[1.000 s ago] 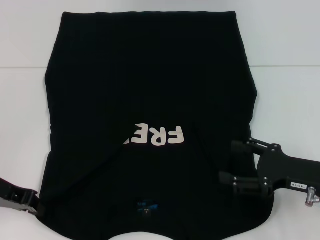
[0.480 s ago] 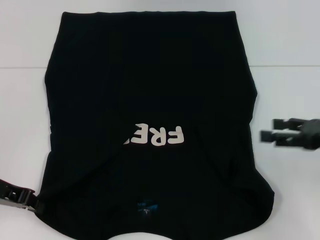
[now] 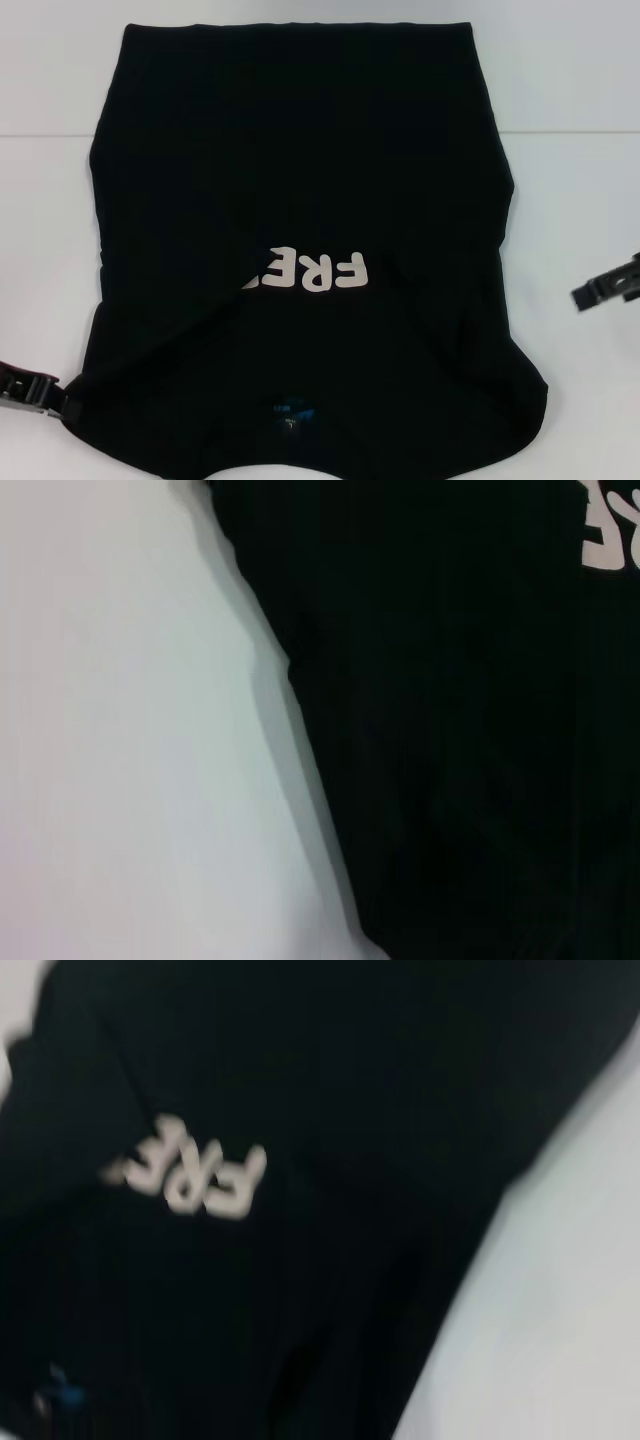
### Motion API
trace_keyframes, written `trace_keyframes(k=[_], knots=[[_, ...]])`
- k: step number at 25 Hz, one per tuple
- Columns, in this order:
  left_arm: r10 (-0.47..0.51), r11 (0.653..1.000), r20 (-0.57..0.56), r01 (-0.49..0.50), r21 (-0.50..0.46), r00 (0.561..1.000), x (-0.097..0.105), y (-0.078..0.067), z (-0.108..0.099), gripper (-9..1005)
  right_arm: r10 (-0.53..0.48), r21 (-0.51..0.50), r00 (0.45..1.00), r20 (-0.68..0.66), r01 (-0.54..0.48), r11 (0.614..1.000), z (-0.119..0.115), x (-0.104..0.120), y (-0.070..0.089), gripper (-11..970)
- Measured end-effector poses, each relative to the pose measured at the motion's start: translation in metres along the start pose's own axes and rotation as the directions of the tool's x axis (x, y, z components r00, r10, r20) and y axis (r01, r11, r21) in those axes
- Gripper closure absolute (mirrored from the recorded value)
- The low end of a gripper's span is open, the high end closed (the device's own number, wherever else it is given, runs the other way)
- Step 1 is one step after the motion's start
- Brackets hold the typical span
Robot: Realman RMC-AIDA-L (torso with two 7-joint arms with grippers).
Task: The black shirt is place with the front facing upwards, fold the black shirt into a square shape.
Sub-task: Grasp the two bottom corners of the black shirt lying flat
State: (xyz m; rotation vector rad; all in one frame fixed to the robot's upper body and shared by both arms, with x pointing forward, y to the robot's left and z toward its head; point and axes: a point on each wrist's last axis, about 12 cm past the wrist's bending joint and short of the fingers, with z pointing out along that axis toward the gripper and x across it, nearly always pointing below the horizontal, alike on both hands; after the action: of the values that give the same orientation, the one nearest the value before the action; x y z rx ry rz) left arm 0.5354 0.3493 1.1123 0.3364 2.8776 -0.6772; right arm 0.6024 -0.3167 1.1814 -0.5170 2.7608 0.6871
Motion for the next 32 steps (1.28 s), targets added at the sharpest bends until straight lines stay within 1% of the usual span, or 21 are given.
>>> trace_keyframes(k=[3,4,5,7,8,11,15,18,24,29,32], knots=[[0.006,1.000,0.003,-0.006,-0.001,1.000,0.000,0.001,-0.001,950,-0.061,0.030,0.993,-0.096,0.064,0.997,0.010,-0.015,0.021,19],[0.006,1.000,0.004,-0.006,-0.002,1.000,0.000,0.001,-0.001,949,-0.099,0.064,0.983,-0.153,0.110,0.992,0.019,-0.023,0.033,19],[0.006,1.000,0.004,-0.006,-0.002,1.000,0.000,0.001,0.000,949,-0.099,0.064,0.983,-0.153,0.110,0.992,0.019,-0.023,0.033,19],[0.007,1.000,0.004,-0.007,-0.003,1.000,0.000,0.002,0.000,948,-0.138,0.093,0.972,-0.188,0.158,0.983,0.027,-0.031,0.044,19],[0.007,1.000,0.004,-0.007,-0.003,1.000,0.000,0.002,0.000,948,-0.163,0.099,0.966,-0.203,0.186,0.978,0.031,-0.035,0.052,18],[0.009,1.000,0.003,-0.009,-0.002,1.000,0.001,0.002,0.001,946,-0.205,0.105,0.951,-0.233,0.234,0.967,0.042,-0.043,0.066,18],[0.008,1.000,0.001,-0.008,0.001,1.000,0.002,0.003,0.003,945,-0.236,0.114,0.929,-0.285,0.277,0.954,0.061,-0.041,0.079,18],[0.007,1.000,0.001,-0.007,0.003,1.000,0.002,0.003,0.004,943,-0.239,0.107,0.924,-0.300,0.281,0.954,0.070,-0.037,0.082,19],[0.007,1.000,-0.003,-0.007,0.009,1.000,0.001,0.003,0.006,941,-0.204,0.080,0.929,-0.310,0.239,0.968,0.081,-0.022,0.076,72],[0.009,1.000,-0.002,-0.009,0.009,1.000,0.000,0.002,0.006,939,-0.185,0.069,0.936,-0.300,0.214,0.974,0.085,-0.016,0.071,185],[0.010,1.000,-0.001,-0.010,0.009,1.000,0.000,0.002,0.006,937,-0.180,0.050,0.937,-0.299,0.204,0.978,0.091,-0.014,0.071,186]])
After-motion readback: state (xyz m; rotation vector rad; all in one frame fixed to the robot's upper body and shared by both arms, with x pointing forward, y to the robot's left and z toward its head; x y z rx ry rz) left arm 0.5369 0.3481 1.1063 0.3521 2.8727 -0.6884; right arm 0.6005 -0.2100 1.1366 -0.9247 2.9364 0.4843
